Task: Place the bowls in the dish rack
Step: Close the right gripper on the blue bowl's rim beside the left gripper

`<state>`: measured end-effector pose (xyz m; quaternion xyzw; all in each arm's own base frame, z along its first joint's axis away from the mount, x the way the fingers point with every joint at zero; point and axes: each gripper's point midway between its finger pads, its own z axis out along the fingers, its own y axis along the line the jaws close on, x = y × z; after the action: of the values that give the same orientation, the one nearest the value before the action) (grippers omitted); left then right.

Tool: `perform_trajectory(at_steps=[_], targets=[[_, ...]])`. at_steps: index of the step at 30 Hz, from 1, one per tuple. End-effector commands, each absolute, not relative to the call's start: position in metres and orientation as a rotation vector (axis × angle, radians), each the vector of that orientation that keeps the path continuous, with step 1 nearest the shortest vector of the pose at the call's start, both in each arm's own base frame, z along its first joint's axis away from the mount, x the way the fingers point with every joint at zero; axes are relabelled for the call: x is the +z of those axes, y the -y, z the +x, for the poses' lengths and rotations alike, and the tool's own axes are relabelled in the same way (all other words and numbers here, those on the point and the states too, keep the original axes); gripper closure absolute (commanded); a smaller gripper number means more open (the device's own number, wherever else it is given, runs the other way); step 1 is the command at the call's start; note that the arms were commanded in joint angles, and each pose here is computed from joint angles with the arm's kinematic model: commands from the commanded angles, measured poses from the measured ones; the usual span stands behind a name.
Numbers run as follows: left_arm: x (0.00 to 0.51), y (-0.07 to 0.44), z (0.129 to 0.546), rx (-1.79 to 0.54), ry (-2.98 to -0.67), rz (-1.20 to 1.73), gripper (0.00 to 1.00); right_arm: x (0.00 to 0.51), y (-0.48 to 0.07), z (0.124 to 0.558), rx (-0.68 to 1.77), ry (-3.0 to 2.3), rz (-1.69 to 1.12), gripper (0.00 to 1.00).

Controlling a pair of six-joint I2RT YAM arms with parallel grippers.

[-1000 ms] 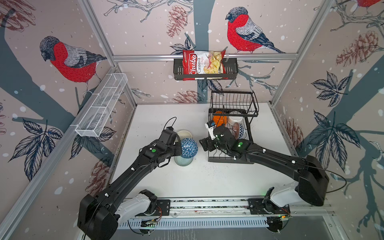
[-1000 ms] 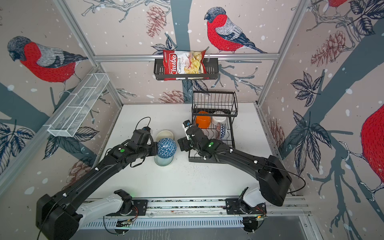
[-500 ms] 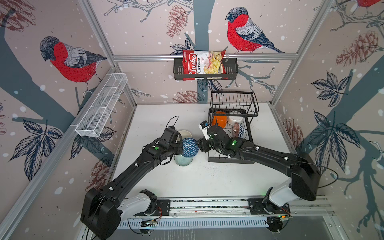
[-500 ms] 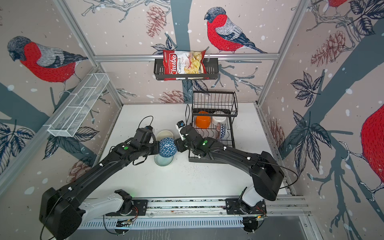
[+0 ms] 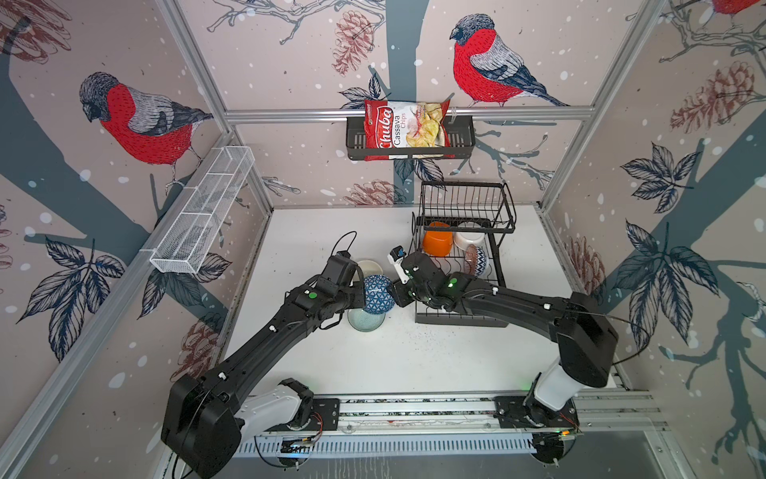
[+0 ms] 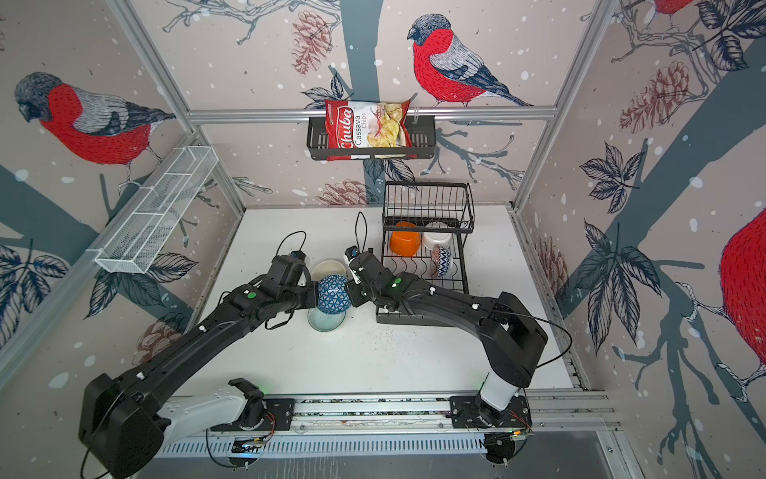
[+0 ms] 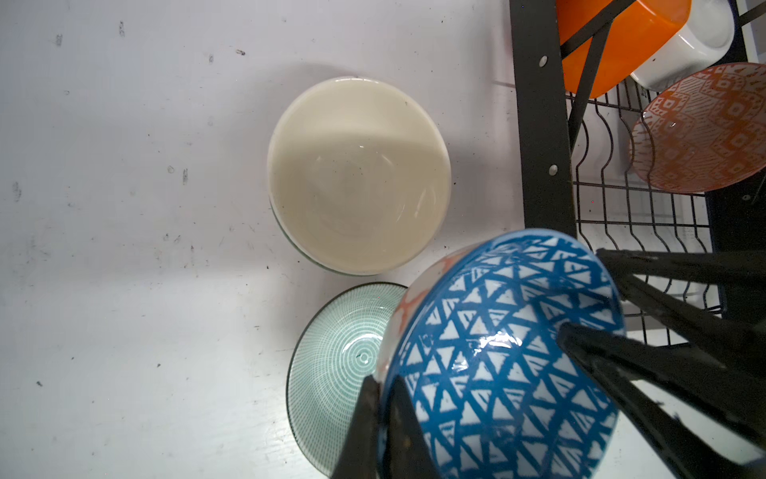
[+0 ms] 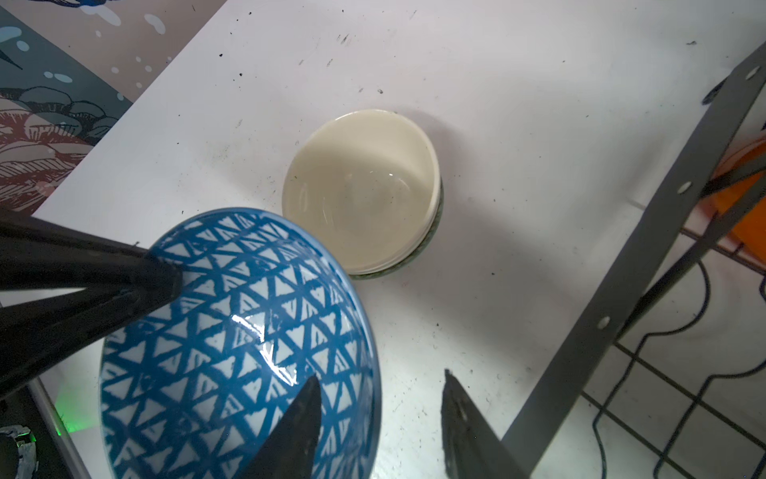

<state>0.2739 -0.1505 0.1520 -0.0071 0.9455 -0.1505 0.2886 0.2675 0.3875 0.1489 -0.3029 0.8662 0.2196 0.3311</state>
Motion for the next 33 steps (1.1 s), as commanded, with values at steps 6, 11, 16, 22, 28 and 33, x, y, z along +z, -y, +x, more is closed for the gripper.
perform_trajectory(at_steps=[6, 11, 16, 22, 28, 33], targets=[[0.165, 0.156, 0.286, -0.434, -2.454, -0.014, 1.00, 0.146, -0.397, 0.270, 0.596, -2.279, -0.781, 0.66], [0.163, 0.155, 0.286, -0.424, -2.457, -0.015, 1.00, 0.142, -0.399, 0.272, 0.587, -2.287, -0.773, 0.76], [0.160, 0.155, 0.286, -0.423, -2.462, -0.014, 1.00, 0.142, -0.399, 0.275, 0.577, -2.287, -0.761, 0.92], [0.158, 0.156, 0.287, -0.432, -2.457, -0.021, 0.93, 0.146, -0.397, 0.281, 0.552, -2.280, -0.723, 1.00], [0.164, 0.159, 0.288, -0.463, -2.423, -0.017, 0.23, 0.156, -0.386, 0.290, 0.482, -2.259, -0.654, 1.00], [0.171, 0.159, 0.292, -0.463, -2.392, -0.009, 0.13, 0.163, -0.371, 0.295, 0.408, -2.243, -0.605, 1.00]])
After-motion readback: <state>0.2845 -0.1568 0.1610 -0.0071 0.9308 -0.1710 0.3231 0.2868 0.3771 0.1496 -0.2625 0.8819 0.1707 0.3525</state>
